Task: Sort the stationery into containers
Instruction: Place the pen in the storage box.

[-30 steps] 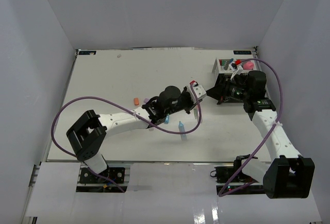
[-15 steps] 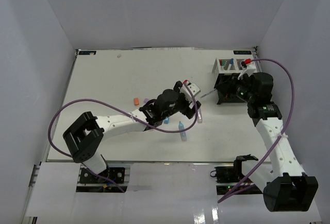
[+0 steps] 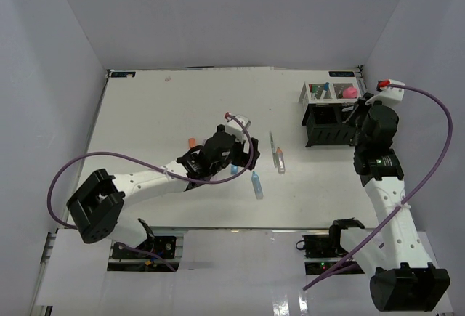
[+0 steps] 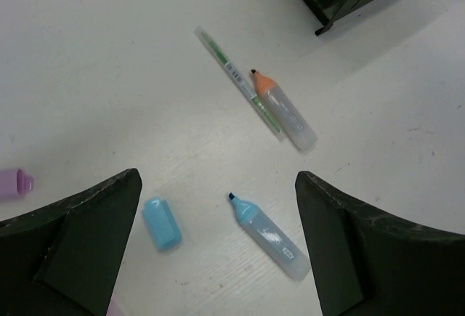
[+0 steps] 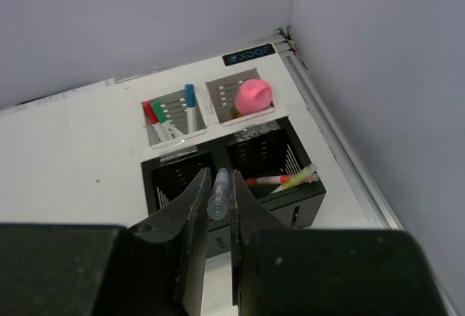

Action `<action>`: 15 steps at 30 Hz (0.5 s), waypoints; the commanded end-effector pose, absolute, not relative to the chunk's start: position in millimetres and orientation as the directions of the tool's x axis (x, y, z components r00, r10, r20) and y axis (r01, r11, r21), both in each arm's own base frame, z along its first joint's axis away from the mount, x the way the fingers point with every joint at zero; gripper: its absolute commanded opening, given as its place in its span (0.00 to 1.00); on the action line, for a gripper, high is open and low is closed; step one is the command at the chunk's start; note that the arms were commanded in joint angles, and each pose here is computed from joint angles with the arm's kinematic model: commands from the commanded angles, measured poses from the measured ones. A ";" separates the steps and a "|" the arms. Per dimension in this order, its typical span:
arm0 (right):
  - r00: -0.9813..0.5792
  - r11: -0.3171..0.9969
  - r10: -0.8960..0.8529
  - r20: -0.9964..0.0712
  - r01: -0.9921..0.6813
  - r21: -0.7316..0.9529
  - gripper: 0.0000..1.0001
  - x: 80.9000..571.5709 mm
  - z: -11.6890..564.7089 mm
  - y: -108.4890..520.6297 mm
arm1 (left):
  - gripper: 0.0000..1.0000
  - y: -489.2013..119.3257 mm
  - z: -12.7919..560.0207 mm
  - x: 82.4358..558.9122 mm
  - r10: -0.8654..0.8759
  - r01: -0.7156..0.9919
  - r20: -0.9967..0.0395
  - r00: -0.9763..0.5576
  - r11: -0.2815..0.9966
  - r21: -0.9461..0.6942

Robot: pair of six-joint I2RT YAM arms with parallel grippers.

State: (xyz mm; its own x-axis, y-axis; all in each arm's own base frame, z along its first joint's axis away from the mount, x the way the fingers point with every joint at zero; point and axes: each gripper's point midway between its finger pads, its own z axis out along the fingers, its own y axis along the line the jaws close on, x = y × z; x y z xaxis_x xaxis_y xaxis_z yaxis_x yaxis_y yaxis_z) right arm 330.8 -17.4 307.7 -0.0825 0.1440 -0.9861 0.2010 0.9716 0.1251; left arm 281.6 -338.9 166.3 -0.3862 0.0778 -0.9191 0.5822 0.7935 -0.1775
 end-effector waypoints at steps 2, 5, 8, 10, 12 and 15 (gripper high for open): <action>0.001 0.933 0.116 -0.993 0.341 0.109 0.08 340.7 310.5 -46.4 | 0.98 -318.8 158.7 268.6 0.024 0.521 -0.889 -0.457 0.817 -0.246; -0.011 0.927 0.122 -0.992 0.358 0.110 0.08 349.7 302.5 -50.1 | 0.98 -312.4 156.6 263.7 0.006 0.511 -0.884 -0.467 0.818 -0.264; -0.046 0.924 0.130 -0.990 0.369 0.104 0.08 359.6 289.6 -52.4 | 0.98 -308.3 153.4 260.2 -0.004 0.499 -0.877 -0.481 0.821 -0.278; -0.056 0.925 0.133 -0.989 0.366 0.104 0.08 363.7 283.9 -52.7 | 0.98 -306.5 153.6 260.0 -0.014 0.488 -0.873 -0.487 0.825 -0.286; -0.079 0.924 0.137 -0.987 0.369 0.099 0.08 369.6 275.6 -54.3 | 0.98 -305.8 151.2 259.4 -0.019 0.476 -0.865 -0.502 0.829 -0.294; -0.105 0.924 0.144 -0.984 0.370 0.096 0.08 376.7 267.2 -55.7 | 0.98 -308.1 148.9 259.3 -0.019 0.467 -0.855 -0.518 0.831 -0.301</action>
